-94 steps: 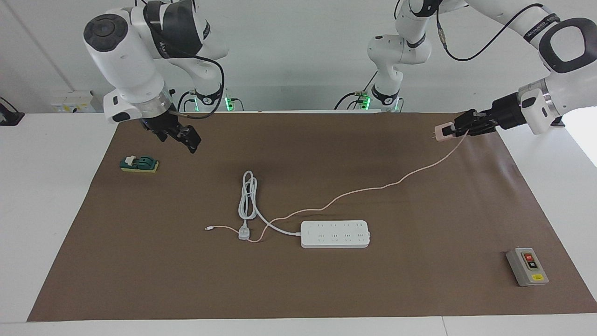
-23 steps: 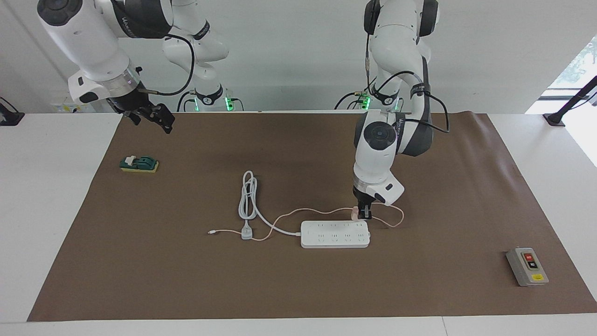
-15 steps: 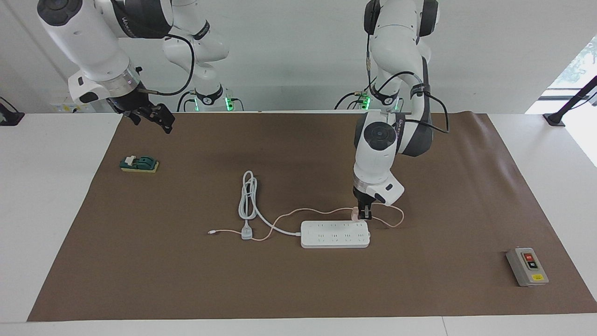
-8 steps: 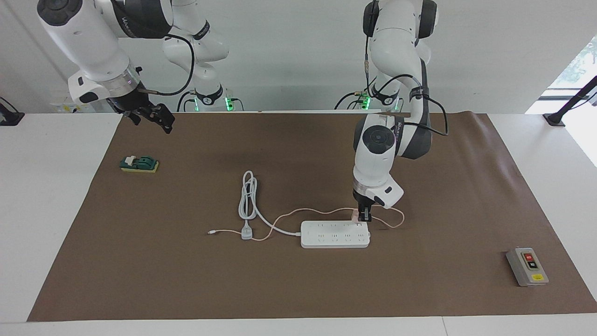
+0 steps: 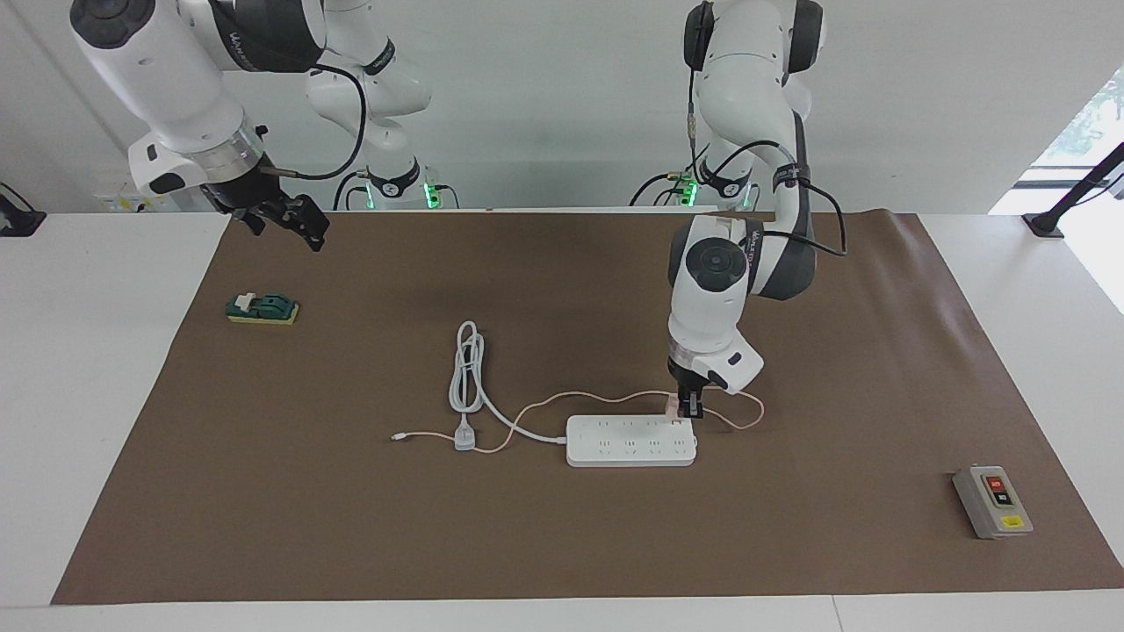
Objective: Plug charger into power strip
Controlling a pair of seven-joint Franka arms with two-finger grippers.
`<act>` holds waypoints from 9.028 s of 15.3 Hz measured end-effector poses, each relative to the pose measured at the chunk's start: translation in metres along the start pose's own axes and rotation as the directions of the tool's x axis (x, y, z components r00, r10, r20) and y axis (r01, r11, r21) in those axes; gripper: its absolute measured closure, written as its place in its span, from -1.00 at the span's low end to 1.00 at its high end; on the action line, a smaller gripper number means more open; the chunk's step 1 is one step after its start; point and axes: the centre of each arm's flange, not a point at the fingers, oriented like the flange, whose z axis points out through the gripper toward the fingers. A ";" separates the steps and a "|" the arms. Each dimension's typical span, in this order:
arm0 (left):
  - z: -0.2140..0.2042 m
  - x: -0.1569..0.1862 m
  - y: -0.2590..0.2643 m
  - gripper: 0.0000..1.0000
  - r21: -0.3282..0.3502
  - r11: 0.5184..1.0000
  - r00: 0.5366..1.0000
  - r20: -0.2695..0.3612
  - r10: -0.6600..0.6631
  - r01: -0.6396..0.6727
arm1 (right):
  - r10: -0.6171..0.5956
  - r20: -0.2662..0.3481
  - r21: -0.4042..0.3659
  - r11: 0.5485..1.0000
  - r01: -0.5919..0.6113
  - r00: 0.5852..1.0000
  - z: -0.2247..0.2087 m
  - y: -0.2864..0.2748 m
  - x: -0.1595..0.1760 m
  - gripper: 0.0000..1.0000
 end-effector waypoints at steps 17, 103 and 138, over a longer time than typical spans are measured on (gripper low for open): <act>0.003 -0.006 0.013 0.36 0.011 0.998 0.998 -0.017 0.061 -0.061 | 0.000 0.000 0.000 1.000 0.000 1.000 0.000 0.000 0.000 -1.00; -0.256 0.341 -0.086 -1.00 -0.075 0.455 0.456 0.010 0.890 -0.887 | 0.000 0.000 0.000 1.000 0.000 1.000 0.000 0.000 0.000 -1.00; -0.232 0.224 -0.110 -1.00 -0.084 0.140 0.132 0.093 0.987 -0.987 | -0.220 -0.022 0.003 0.975 0.220 0.975 -0.004 -0.001 -0.001 -1.00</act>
